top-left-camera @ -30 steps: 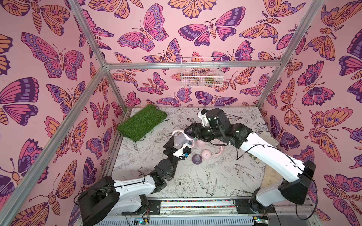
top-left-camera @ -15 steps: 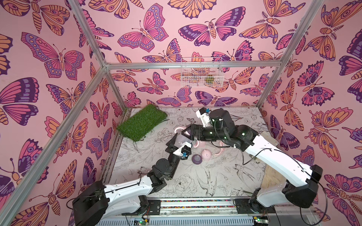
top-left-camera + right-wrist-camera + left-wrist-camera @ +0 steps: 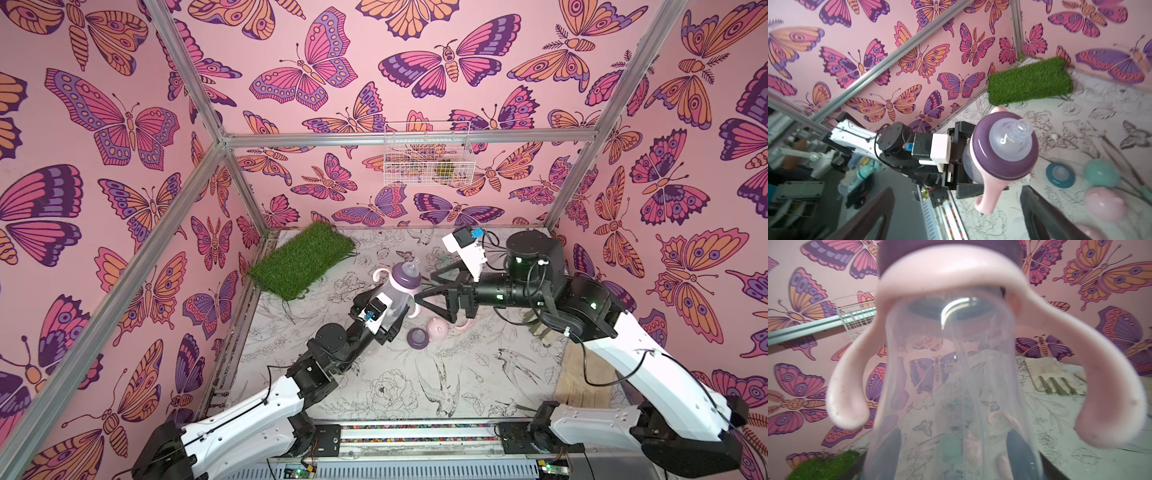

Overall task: Assemble the baby bottles
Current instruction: Close the nipple on the baby bottle, then screw the nipple onto the baby bottle.

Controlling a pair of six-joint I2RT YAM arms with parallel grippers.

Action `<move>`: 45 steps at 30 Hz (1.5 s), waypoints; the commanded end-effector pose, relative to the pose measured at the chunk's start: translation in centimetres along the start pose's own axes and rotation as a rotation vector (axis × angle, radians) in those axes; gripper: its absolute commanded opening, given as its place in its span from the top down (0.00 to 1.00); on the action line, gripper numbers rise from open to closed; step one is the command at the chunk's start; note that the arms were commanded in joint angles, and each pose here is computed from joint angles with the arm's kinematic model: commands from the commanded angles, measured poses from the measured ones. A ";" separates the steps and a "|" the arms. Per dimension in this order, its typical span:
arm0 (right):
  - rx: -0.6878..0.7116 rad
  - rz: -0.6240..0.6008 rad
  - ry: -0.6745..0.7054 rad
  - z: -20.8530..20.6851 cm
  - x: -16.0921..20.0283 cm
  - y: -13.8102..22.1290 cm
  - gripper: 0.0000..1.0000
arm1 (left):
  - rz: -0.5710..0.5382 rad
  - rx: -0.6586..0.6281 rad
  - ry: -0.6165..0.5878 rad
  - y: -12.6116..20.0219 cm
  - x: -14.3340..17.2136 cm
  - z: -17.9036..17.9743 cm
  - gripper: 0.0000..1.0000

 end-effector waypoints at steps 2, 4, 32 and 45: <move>0.032 -0.018 0.234 -0.3 0.3 1.5 0.05 | -0.123 0.201 0.149 1.2 -3.4 -1.1 1.00; 0.004 -0.033 0.270 -0.2 0.2 2.1 0.05 | -0.157 0.260 0.193 1.6 -4.3 -1.2 1.00; -0.388 -0.093 0.259 1.9 -2.5 0.4 0.08 | -0.370 0.593 0.352 2.0 -8.8 -2.3 1.00; -0.419 -0.068 0.254 2.0 -2.3 -0.7 0.11 | -0.377 0.605 0.354 1.9 -8.9 -2.4 1.00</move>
Point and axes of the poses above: each gripper's point midway between its finger pads, its own y axis back along the fingers, its own z axis along the line the jaws close on, x = y × z, the point moved 5 cm from there along y, back along the fingers, and after that the axes turned 6 degrees about -y, right-handed, at the moved point
